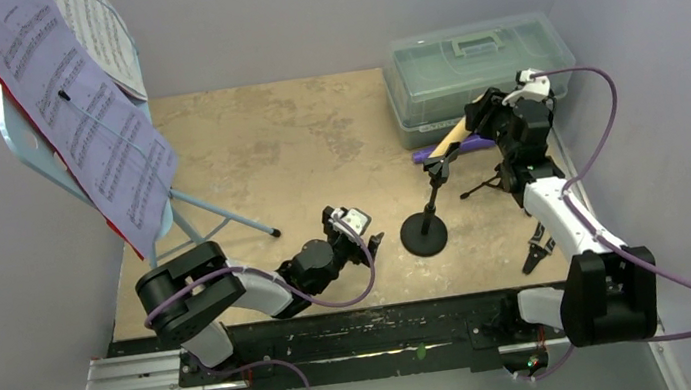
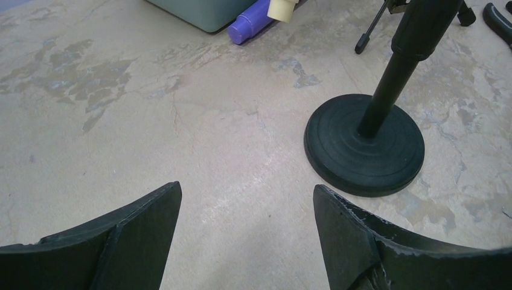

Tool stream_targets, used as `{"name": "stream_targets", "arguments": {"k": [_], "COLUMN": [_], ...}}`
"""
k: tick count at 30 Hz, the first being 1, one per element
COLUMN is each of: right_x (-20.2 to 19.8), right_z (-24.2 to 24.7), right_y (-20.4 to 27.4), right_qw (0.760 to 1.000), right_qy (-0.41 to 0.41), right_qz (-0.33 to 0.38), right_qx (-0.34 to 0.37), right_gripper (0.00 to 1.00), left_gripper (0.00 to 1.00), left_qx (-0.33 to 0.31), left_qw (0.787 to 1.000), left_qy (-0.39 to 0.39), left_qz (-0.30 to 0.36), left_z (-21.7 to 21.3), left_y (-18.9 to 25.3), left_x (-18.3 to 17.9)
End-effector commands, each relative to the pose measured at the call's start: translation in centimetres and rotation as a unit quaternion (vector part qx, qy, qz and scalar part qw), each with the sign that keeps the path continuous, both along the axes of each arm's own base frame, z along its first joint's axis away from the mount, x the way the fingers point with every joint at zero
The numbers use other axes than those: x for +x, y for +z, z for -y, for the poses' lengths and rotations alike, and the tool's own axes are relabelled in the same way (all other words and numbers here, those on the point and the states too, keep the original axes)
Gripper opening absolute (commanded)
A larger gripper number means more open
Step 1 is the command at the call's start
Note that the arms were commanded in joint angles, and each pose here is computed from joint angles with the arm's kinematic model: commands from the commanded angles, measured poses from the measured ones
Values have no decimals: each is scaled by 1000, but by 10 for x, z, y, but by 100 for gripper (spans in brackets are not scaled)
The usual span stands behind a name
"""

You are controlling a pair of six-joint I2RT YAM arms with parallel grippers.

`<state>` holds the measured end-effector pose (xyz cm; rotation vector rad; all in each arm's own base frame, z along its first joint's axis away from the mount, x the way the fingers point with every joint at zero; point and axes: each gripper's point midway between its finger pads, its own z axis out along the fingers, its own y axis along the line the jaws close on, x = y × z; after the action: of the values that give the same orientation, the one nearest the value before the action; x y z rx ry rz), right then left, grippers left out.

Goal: Pack up the instrument practice props
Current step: Place the microphone at the center of the board.

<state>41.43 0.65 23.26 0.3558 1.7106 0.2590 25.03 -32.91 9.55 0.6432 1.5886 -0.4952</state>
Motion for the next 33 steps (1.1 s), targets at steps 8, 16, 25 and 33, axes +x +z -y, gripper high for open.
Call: {"name": "stream_targets", "arguments": {"k": [8, 16, 25, 33], "right_x": [12, 6, -16, -55], "right_z": [8, 13, -32, -80], "right_y": [18, 40, 99, 96], "right_qw": [997, 995, 981, 925], "right_qy": [-40, -52, 99, 281], "right_qz": [25, 44, 92, 113], "right_qx": [-64, -79, -137, -229], "right_gripper": [59, 73, 75, 80], "left_gripper": [78, 77, 79, 78], "left_qx": [-55, -55, -50, -51], "left_qw": [998, 998, 997, 996], "left_qy": [-18, -34, -46, -67], "left_qz": [-13, -19, -23, -33], "left_z": [7, 5, 5, 12], "left_y": [13, 13, 11, 11], "left_x": [-6, -14, -19, -23]}}
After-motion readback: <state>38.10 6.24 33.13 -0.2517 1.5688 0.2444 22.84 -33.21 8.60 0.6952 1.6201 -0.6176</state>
